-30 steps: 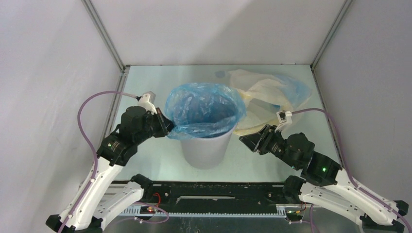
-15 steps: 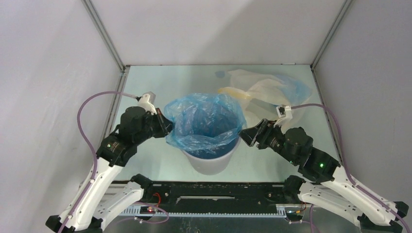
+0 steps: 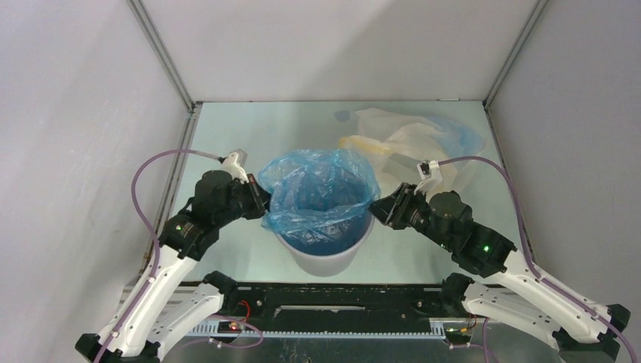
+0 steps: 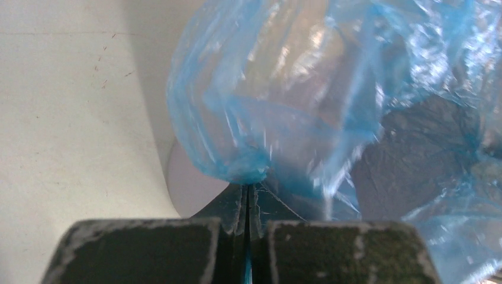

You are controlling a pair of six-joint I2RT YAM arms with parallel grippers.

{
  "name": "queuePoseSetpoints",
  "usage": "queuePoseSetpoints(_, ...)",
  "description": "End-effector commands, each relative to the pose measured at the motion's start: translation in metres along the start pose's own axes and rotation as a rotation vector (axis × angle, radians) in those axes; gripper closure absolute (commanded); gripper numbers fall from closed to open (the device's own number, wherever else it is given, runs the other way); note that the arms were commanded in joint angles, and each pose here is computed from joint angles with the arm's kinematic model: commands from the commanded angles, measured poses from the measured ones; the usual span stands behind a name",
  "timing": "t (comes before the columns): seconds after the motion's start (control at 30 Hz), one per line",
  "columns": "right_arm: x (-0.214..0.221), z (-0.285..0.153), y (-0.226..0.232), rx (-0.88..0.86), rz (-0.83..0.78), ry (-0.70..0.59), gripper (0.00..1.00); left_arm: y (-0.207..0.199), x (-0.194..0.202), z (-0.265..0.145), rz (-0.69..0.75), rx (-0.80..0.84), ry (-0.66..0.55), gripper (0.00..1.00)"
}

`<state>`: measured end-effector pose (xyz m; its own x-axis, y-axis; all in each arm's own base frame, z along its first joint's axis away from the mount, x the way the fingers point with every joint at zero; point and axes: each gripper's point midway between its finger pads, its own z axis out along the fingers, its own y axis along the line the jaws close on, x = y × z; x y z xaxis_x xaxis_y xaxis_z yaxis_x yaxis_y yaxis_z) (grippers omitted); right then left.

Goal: Put the trash bags into the trash bin

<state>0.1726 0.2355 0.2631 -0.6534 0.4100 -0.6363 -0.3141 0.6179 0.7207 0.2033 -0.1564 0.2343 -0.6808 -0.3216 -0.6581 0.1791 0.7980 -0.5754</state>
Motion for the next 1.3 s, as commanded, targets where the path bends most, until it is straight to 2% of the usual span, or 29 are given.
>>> queuePoseSetpoints(0.0, -0.018, 0.002, 0.032, -0.106, 0.005, -0.047, 0.76, -0.024, -0.009, 0.003, -0.023, 0.107, -0.016, 1.0)
queuePoseSetpoints(0.07, -0.024, 0.006, 0.033, -0.103, -0.005, -0.078, 0.76, -0.022, -0.014, 0.006, -0.02, 0.091, -0.037, 1.0)
queuePoseSetpoints(0.23, -0.046, 0.021, 0.02, -0.033, -0.006, -0.152, 0.87, -0.015, -0.034, 0.013, -0.015, 0.046, -0.071, 1.0)
queuePoseSetpoints(0.43, -0.076, 0.045, 0.02, -0.004, 0.008, -0.209, 0.94, -0.013, -0.06, 0.024, -0.009, 0.035, -0.093, 1.0)
queuePoseSetpoints(0.67, -0.106, 0.072, 0.012, 0.097, -0.035, -0.236, 0.91, 0.004, -0.094, 0.035, -0.042, 0.011, -0.097, 1.0)
queuePoseSetpoints(0.73, -0.107, 0.078, 0.006, 0.115, -0.043, -0.229, 0.86, 0.004, -0.098, 0.037, -0.045, 0.02, -0.091, 1.0)
queuePoseSetpoints(0.9, -0.113, 0.077, 0.006, 0.087, -0.051, -0.224, 0.65, -0.003, -0.102, 0.034, -0.036, 0.048, -0.087, 1.0)
queuePoseSetpoints(1.0, -0.115, 0.068, 0.005, 0.089, -0.059, -0.224, 0.57, -0.008, -0.101, 0.028, -0.042, 0.069, -0.093, 1.0)
queuePoseSetpoints(1.17, -0.113, 0.044, 0.007, 0.081, -0.097, -0.208, 0.28, -0.017, -0.09, 0.017, -0.064, 0.119, -0.086, 0.99)
queuePoseSetpoints(1.27, -0.112, 0.029, 0.01, 0.06, -0.118, -0.196, 0.27, -0.023, -0.083, 0.011, -0.076, 0.157, -0.077, 0.99)
